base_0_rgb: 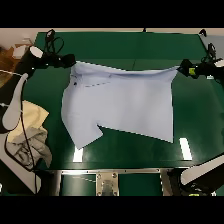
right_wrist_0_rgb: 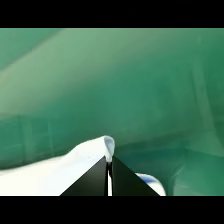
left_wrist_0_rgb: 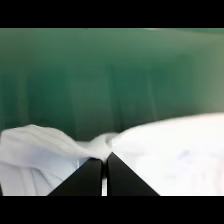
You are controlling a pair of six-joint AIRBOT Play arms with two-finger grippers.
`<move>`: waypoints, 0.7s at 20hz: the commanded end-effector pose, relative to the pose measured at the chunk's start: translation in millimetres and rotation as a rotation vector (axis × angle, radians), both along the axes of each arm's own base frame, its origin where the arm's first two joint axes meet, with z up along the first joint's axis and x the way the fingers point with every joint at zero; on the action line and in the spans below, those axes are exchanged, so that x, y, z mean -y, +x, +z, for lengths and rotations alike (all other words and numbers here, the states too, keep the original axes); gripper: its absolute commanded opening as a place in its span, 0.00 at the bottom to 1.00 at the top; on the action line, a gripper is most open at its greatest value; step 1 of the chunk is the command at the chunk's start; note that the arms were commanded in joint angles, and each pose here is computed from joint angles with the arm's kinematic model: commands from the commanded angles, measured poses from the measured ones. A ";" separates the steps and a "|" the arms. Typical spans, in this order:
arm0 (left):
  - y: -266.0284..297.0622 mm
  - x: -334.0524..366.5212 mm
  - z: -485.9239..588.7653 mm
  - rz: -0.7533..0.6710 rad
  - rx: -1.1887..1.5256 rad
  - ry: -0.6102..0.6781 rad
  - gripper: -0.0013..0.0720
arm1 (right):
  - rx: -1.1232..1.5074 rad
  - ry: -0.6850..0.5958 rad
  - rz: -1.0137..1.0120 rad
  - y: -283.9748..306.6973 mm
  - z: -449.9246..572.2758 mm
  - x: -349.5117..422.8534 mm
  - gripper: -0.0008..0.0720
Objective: Fold the shirts.
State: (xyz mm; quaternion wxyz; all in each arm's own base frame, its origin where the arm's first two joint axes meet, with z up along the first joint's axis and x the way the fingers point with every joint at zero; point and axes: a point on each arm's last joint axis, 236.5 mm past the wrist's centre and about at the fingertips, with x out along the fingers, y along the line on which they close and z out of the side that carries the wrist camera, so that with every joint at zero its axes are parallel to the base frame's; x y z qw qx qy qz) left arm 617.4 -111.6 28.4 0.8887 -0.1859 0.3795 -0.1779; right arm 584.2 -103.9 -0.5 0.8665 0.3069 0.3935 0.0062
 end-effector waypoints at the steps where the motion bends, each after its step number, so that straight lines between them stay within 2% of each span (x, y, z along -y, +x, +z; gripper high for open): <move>1: 21.5 -21.8 -5.8 0.061 0.005 -0.028 0.05 | 0.034 0.008 0.001 24.6 -3.2 5.2 0.03; 3: 13.9 -31.5 -11.6 0.049 -0.035 -0.028 0.05 | 0.045 -0.019 0.066 23.1 7.5 -0.5 0.03; 6: -9.9 -29.7 -25.7 -0.055 -0.111 0.007 0.05 | 0.012 -0.062 0.209 2.8 11.9 -17.0 0.03; 11: -58.2 -30.2 -54.3 -0.200 -0.289 0.094 0.05 | -0.184 -0.129 0.313 -61.9 -20.8 -21.9 0.03; 14: -80.0 -34.5 -64.8 -0.249 -0.373 0.134 0.05 | -0.233 -0.126 0.341 -95.7 -34.3 -29.8 0.03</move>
